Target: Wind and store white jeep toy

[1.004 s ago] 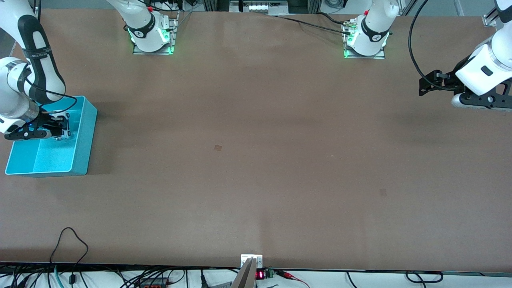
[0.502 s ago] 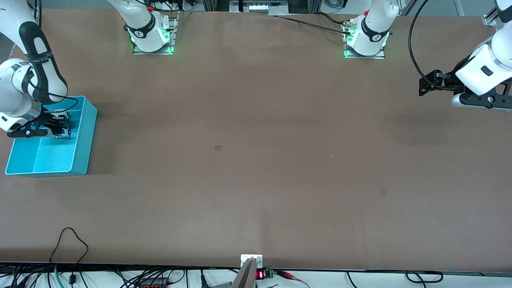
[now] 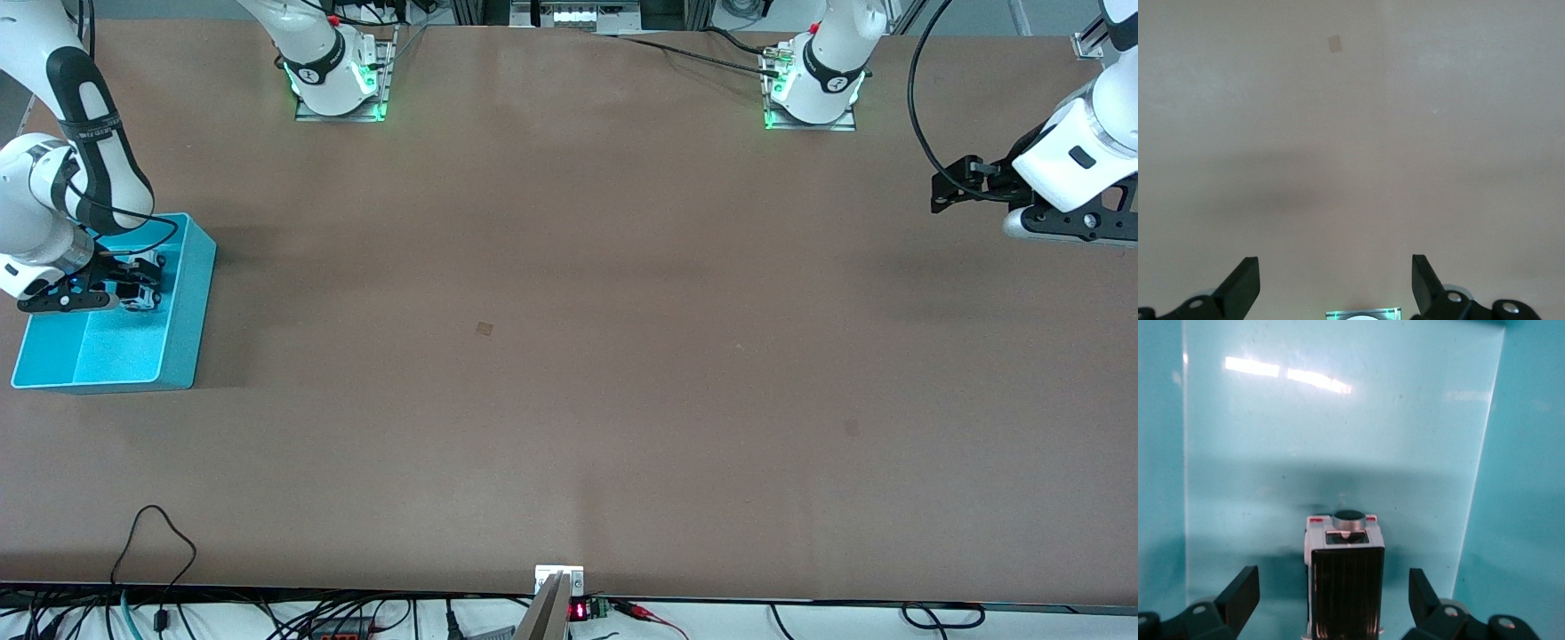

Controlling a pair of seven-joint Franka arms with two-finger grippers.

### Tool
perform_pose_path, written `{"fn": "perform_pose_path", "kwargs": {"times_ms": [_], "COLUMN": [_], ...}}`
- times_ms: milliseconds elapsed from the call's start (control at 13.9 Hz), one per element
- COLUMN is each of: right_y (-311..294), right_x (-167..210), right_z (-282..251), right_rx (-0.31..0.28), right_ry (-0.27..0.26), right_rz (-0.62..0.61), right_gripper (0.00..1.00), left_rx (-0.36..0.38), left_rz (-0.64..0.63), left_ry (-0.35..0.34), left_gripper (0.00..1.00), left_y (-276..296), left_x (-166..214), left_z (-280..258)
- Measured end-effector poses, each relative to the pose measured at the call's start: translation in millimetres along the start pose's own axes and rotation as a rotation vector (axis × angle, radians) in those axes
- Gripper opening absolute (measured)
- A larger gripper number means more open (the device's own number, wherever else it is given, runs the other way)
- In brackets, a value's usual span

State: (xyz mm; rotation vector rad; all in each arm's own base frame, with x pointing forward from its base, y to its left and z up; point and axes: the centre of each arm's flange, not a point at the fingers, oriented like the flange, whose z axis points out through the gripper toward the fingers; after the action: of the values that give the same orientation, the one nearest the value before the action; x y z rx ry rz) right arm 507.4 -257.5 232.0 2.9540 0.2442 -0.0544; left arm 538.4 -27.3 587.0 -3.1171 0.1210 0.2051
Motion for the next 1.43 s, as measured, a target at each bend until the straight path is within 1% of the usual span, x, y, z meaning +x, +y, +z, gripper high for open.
{"fn": "perform_pose_path", "kwargs": {"times_ms": [143, 358, 430, 573, 717, 932, 1147, 1434], "right_y": [-9.6, -18.7, -17.9, -18.0, -25.8, -54.1, -90.3, -123.7], "right_x": [15.5, 38.3, 44.6, 55.7, 66.1, 82.2, 91.8, 93.1], "right_z": [-24.9, -86.3, -109.2, -151.1, -186.3, -234.8, -273.9, -295.9], "right_rx": [0.016, 0.069, 0.073, 0.076, 0.116, 0.156, 0.157, 0.169], "right_ry": [-0.012, -0.077, -0.072, -0.022, 0.024, 0.022, 0.047, 0.040], "right_rz": [-0.031, -0.089, -0.112, -0.135, -0.135, -0.168, -0.125, -0.064], "right_gripper": [1.00, 1.00, 1.00, 1.00, 1.00, 1.00, 1.00, 1.00], "left_rx": [0.000, 0.000, 0.000, 0.000, 0.000, 0.000, 0.000, 0.000], "left_rz": [0.000, 0.000, 0.000, 0.000, 0.000, 0.000, 0.000, 0.000], "left_ry": [-0.001, -0.004, -0.007, -0.008, -0.010, -0.011, -0.011, -0.011], "left_gripper": [1.00, 1.00, 1.00, 1.00, 1.00, 1.00, 1.00, 1.00], "left_y": [0.0, 0.0, 0.0, 0.0, 0.0, 0.1, 0.1, 0.2], "left_x": [-0.1, -0.5, -0.7, -0.9, -1.1, -1.2, -1.3, -1.4], "left_z": [0.1, 0.4, 0.6, 0.7, 0.8, 0.9, 0.9, 0.7]}}
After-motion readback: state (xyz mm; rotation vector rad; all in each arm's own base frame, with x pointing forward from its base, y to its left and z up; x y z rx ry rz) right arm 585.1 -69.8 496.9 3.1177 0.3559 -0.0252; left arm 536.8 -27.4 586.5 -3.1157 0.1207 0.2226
